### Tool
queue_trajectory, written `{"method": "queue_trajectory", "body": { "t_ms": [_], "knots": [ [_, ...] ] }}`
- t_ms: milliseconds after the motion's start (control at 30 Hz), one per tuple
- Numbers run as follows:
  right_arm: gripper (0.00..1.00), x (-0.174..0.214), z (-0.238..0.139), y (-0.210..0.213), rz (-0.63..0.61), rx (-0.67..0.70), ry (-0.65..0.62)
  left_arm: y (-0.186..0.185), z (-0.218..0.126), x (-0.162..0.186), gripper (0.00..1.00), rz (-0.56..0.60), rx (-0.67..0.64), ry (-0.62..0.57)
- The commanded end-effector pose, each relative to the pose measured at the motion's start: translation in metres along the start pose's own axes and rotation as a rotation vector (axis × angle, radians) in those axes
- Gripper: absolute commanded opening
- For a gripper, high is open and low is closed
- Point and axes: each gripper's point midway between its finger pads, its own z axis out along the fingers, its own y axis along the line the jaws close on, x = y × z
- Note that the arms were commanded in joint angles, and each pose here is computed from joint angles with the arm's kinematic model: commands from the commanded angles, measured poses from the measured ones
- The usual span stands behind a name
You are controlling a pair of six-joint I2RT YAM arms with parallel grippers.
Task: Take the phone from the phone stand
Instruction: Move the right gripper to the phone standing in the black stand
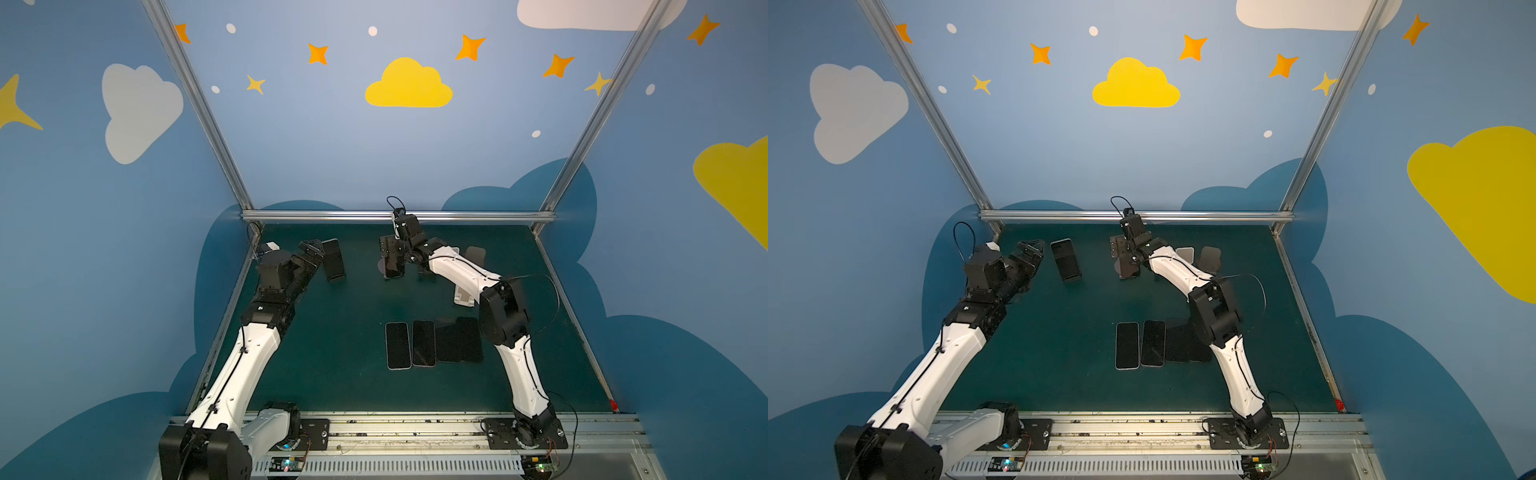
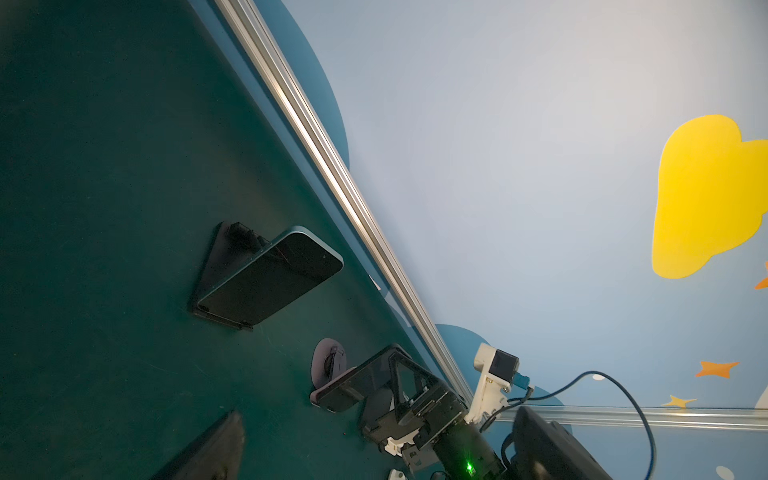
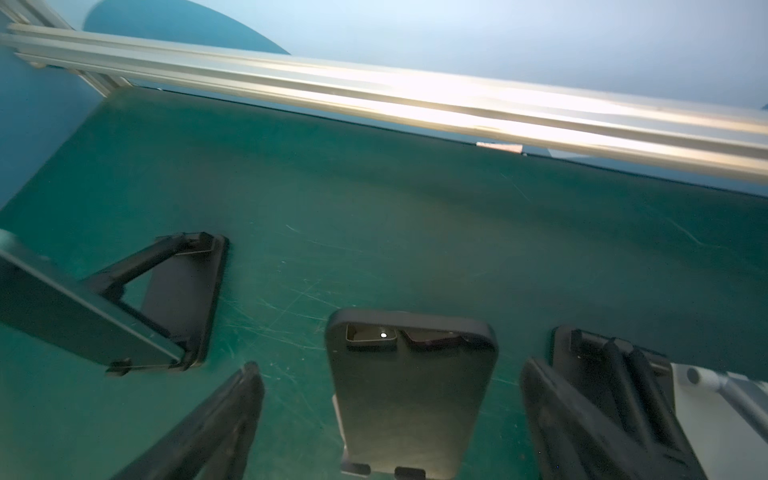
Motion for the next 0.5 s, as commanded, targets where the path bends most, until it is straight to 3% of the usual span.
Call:
{"method": "queue_trajectory", "body": {
  "t_ms": [0,267,467],
  "knots": [
    [0.96,0.0,0.005,-0.004,0.03,0.012,0.02,-0.004,0.0,-0.003,1.0,0.001,0.026,-0.007],
    [0.93,0.01,0.019,-0.006,0.053,0.003,0.054,-0.003,0.001,-0.004,1.0,-0.016,0.03,-0.002],
    [0.85,0.017,0.024,-0.009,0.068,0.001,0.071,-0.002,0.002,-0.004,1.0,-0.029,0.031,0.003]
  ]
}}
